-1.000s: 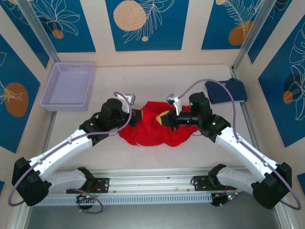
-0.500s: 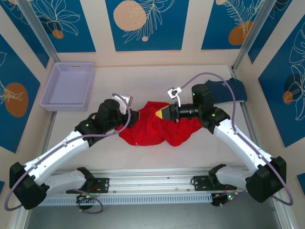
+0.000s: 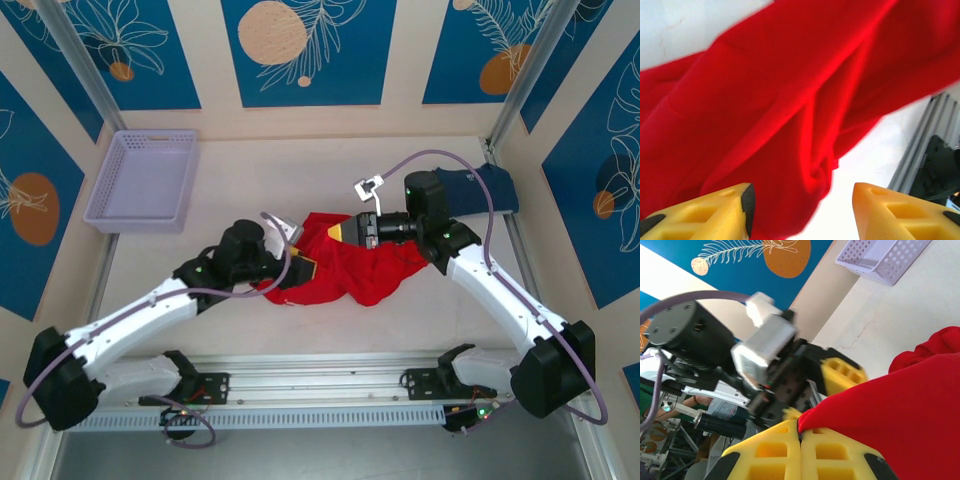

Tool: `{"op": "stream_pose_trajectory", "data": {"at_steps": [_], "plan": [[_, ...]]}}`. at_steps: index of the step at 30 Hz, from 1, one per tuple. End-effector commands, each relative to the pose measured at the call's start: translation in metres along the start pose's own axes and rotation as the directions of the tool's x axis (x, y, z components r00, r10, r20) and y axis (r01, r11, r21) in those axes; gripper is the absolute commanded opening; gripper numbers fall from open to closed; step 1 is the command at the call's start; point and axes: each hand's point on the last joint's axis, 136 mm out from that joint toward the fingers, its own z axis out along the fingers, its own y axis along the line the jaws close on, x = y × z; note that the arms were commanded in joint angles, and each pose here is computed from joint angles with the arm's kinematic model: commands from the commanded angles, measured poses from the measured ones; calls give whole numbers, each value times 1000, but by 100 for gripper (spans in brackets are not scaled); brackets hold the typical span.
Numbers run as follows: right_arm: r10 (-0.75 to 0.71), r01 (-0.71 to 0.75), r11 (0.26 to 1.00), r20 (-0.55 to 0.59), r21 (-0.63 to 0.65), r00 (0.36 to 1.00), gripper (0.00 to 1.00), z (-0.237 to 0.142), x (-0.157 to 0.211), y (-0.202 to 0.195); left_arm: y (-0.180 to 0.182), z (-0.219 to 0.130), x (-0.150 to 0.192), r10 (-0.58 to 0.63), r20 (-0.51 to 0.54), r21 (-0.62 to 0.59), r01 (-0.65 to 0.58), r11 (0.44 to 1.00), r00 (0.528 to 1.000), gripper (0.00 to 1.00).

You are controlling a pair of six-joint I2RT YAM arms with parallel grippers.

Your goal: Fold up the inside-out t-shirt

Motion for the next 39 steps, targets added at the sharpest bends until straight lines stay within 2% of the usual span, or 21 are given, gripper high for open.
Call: {"op": "stream_pose_trajectory", "data": {"at_steps": [1, 4, 5, 6, 8, 14, 17, 18, 21, 24, 28, 33, 35, 39], "plan": [[-20, 20, 999, 9, -42, 1000, 0, -6, -8, 16, 1, 11, -14, 13, 23, -14, -13, 1000, 1000, 45], [-29, 30, 999, 12, -32, 999, 0, -14, -8, 19, 36, 11, -10, -4, 25, -185, 8, 983, 1000, 18], [-31, 31, 999, 17, -23, 999, 0, -17, -9, 19, 47, 9, -9, -13, 31, -229, 19, 973, 999, 13], [-31, 32, 999, 22, -17, 999, 0, -20, -9, 18, 57, 6, -7, -26, 40, -257, 36, 966, 999, 9], [-28, 29, 999, 25, -21, 999, 0, -24, -9, 17, 66, 3, -6, -49, 48, -257, 60, 965, 998, 8], [-15, 15, 999, 4, -42, 1000, 0, -22, -6, 15, 81, -2, -4, -52, 30, -305, 59, 951, 998, 10], [-16, 16, 999, 3, -39, 1000, 0, -23, -6, 14, 95, -14, -4, -50, 28, -400, 57, 915, 998, 17], [-12, 12, 999, 3, -39, 1000, 0, -23, -6, 14, 97, -17, -5, -43, 26, -414, 50, 909, 999, 23], [-1, 1, 999, 7, -41, 1000, 0, -21, -9, 12, 83, -23, -10, -14, 28, -360, 23, 933, 1000, 38], [15, -15, 999, 5, -38, 1000, 0, -19, -10, 9, 51, -31, -19, 40, 76, -238, -21, 971, 996, 44], [24, -24, 999, 9, -27, 1000, 0, -18, -11, 5, 8, -44, -26, 99, 148, -89, -87, 992, 984, 45], [31, -31, 999, 11, -24, 999, 0, -17, -12, 4, -35, -36, -27, 169, 156, 56, -180, 982, 973, 39], [32, -32, 999, 13, -23, 999, 0, -17, -13, 4, -41, -23, -26, 186, 131, 65, -195, 979, 974, 39], [32, -32, 999, 15, -22, 999, 0, -17, -13, 4, -18, 2, -30, 167, 77, -67, -162, 985, 983, 44]]}}
